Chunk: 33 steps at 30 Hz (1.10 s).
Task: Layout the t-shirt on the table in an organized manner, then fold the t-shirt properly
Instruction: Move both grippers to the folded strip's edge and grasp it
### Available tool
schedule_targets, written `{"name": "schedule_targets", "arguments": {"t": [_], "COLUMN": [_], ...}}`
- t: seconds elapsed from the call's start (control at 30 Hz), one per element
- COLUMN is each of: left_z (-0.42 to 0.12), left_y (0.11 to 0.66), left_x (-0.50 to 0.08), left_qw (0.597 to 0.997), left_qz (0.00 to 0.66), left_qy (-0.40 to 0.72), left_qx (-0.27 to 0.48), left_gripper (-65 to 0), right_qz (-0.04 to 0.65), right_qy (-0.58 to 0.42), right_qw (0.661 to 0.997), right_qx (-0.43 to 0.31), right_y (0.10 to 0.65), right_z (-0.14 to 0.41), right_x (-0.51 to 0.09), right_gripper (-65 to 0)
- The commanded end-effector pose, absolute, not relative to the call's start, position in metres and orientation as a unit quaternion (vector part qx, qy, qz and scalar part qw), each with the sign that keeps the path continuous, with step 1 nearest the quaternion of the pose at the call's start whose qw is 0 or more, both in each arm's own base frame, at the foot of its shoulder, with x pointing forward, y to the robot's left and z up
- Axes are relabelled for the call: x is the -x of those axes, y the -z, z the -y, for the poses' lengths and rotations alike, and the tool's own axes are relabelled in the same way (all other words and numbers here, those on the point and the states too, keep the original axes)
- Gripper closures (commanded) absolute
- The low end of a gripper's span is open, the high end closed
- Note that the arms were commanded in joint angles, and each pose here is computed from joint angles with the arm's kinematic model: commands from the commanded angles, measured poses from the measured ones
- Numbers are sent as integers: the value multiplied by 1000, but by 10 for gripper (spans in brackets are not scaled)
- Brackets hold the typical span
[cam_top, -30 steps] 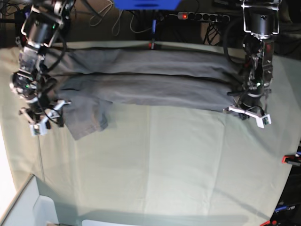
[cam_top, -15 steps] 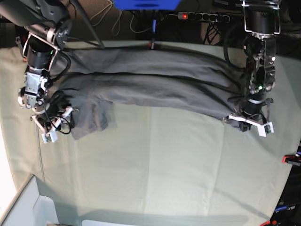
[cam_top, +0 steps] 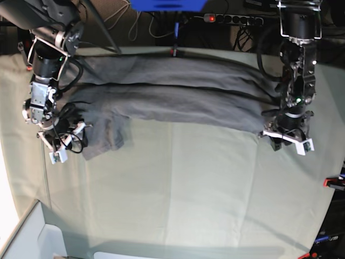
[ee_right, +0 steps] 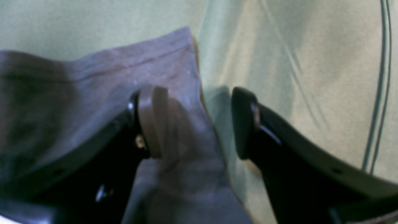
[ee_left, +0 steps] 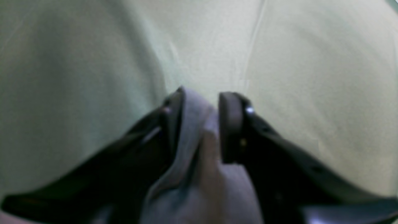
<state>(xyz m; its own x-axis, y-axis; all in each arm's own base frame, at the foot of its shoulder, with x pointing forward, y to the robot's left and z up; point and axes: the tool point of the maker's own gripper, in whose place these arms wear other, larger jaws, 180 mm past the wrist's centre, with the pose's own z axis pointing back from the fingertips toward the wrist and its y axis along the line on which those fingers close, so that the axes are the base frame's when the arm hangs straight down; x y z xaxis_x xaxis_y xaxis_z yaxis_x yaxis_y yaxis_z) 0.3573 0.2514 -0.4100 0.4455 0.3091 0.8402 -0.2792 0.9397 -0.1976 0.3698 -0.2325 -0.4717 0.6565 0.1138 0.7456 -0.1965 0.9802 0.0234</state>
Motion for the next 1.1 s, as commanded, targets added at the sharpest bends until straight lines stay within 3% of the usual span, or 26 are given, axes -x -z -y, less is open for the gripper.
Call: {"name": "schedule_targets", "arguments": {"t": [0.0,0.57,0.63,0.77,1.07], "left_z": [-257,-266,-266,-266,-261], "left_y": [393,413,412,412,395], "left_x": [-368,-374,-375,-375,-382], "left_qw": [835,846,846,846,835], "left_qz": [523,499,500,499,519], "left_qy": [-170,-188,-188,-188,-181], "left_qx": [10,4,4,5,12], "left_gripper": [-238,-238,-199,0,-1], "right_qz": [400,398,398,399,399], "right_qy": [-94,-95,-95,-95,-107], "right_qw": [910,911,911,911,909], "right_qx": [-50,-50,-50,-50,-51], "right_y": [469,470,470,470,468], "right_z": [234,234,234,234,228], "right_x": [-372,-371,-371,-371,-375], "right_gripper": [-327,-327,-327,-327,-325]}}
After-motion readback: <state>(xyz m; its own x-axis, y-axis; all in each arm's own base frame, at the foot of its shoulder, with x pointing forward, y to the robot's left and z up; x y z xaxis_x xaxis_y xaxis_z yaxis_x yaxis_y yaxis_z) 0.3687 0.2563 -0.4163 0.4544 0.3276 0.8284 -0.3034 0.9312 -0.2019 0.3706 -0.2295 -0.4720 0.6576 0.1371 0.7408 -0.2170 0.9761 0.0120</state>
